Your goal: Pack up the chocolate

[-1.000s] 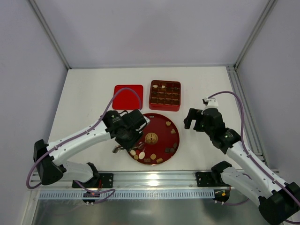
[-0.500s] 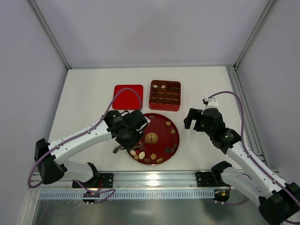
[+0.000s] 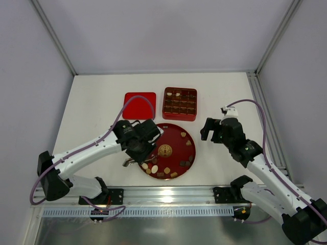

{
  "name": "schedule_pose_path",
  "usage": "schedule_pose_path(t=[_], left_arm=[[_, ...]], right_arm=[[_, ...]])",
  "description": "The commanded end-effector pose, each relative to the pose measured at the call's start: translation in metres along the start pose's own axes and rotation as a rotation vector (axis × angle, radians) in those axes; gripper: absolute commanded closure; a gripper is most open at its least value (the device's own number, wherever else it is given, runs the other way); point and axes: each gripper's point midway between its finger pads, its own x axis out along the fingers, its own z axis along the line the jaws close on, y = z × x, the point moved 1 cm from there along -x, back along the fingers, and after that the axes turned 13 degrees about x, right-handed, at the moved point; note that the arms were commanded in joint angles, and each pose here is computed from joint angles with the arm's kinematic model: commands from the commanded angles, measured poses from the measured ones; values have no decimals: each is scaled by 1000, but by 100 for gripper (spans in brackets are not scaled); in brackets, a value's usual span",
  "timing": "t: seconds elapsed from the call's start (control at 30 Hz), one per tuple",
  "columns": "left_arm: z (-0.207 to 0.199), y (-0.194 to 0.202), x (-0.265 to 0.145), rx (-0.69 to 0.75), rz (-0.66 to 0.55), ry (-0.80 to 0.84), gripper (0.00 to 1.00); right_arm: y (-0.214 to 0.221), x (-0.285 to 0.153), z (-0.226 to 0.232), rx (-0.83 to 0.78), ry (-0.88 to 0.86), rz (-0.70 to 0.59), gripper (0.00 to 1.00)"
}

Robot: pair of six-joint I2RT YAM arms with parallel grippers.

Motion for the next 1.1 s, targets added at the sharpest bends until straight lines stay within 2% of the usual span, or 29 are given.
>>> schedule_pose_path(t=[0.0,0.57,1.07], left_arm=[[0,-9,-15,1,-68,2,58],[-6,-15,-24,-1,-113,40,57],[-7,-5,-9,-7,-39,39,57]], right_arm=[[-12,-2,5,19,-15,-48,0],[-11,-4,4,21,-15,-48,0],[-11,-6,3,24,-14,-51,0]])
